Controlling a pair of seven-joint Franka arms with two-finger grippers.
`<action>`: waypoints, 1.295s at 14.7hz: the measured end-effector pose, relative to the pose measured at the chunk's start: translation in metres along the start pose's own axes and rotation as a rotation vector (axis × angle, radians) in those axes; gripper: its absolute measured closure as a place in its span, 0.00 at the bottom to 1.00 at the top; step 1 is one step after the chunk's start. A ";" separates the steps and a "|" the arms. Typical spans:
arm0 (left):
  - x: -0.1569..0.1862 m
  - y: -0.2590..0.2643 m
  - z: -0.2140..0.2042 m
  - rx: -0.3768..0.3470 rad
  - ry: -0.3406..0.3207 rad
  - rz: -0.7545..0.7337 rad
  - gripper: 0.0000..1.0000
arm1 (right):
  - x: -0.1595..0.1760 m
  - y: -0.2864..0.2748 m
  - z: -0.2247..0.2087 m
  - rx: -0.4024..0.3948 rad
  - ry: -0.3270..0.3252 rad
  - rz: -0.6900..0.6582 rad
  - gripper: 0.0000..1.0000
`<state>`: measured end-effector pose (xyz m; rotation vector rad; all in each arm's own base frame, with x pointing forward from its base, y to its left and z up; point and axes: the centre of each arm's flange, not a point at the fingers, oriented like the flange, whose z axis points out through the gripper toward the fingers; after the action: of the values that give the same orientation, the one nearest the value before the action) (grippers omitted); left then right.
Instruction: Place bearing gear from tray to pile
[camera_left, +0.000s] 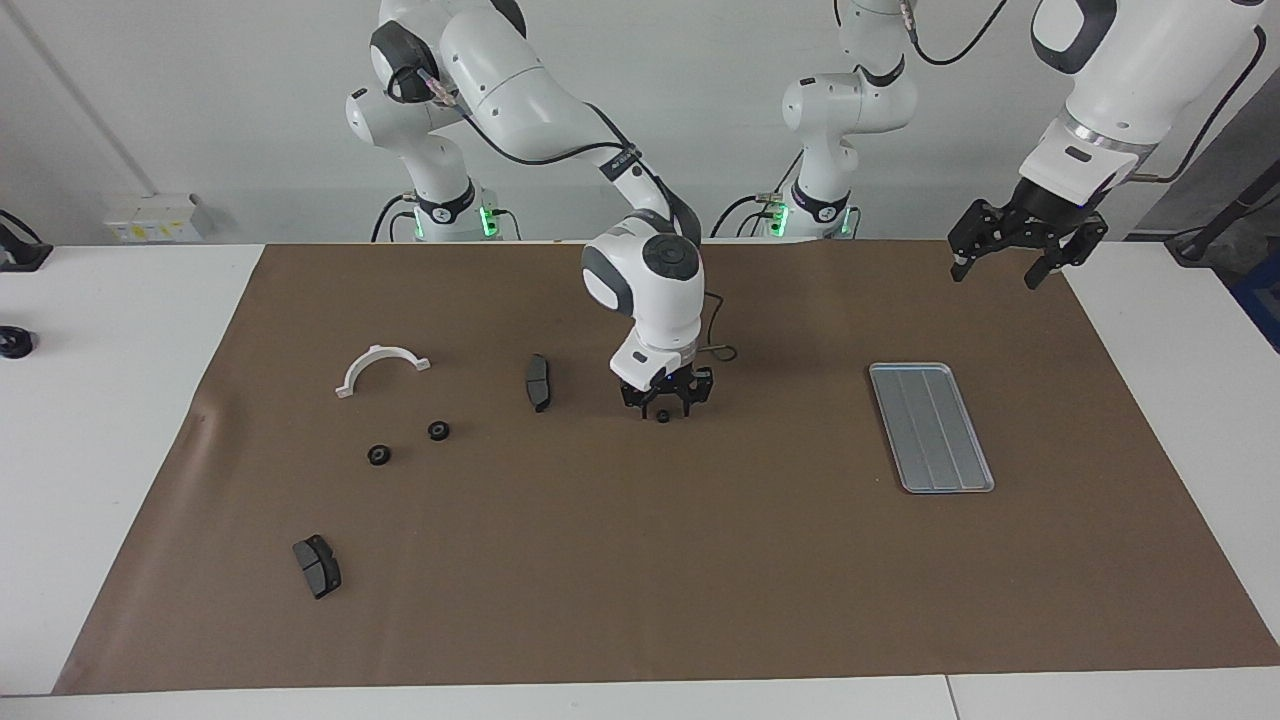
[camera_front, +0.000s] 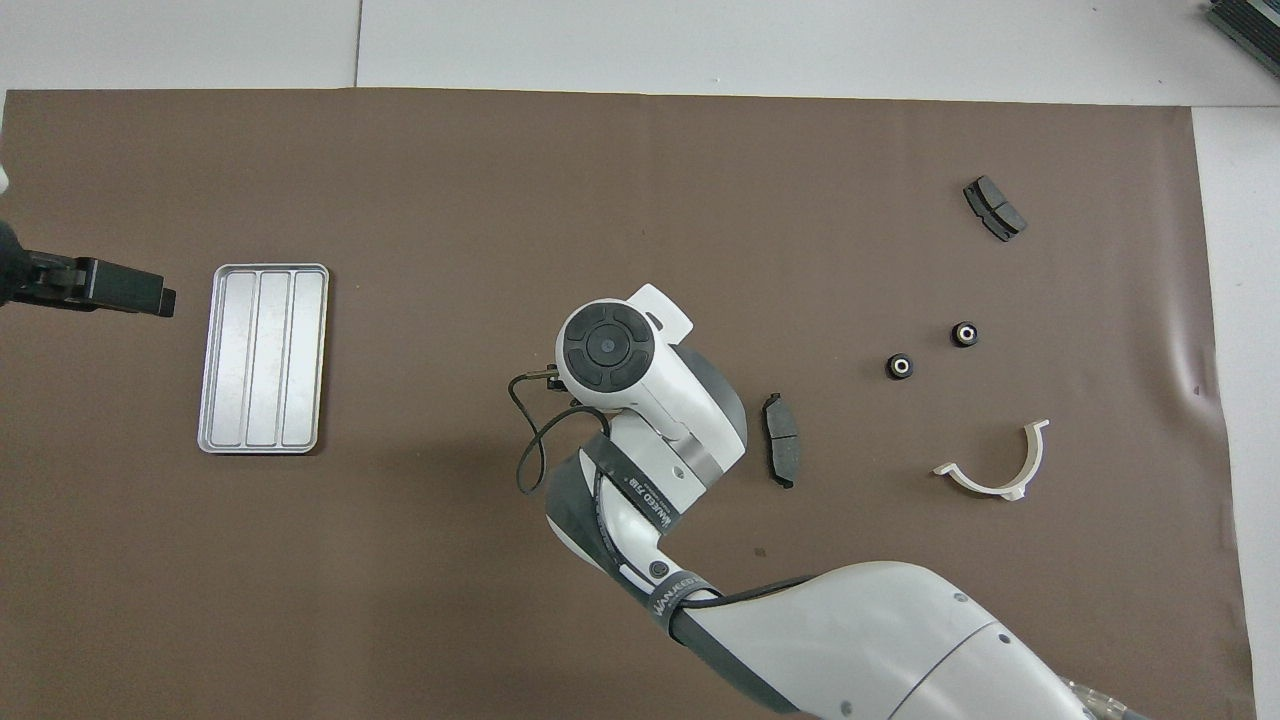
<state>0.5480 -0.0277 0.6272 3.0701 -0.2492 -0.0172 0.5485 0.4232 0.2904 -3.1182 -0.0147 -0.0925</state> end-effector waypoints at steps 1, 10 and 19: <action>-0.006 -0.001 0.002 0.018 -0.039 0.003 0.00 | -0.001 0.000 0.001 0.003 0.003 0.000 0.33; -0.007 -0.004 -0.006 0.053 -0.035 0.004 0.00 | 0.001 0.001 0.002 0.019 0.033 -0.004 0.57; -0.008 -0.004 -0.001 0.031 -0.047 -0.001 0.00 | 0.002 0.003 0.001 0.011 0.041 -0.011 0.76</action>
<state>0.5411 -0.0220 0.6276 3.1030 -0.2533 -0.0872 0.5508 0.4205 0.2898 -3.1046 -0.0309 -0.1567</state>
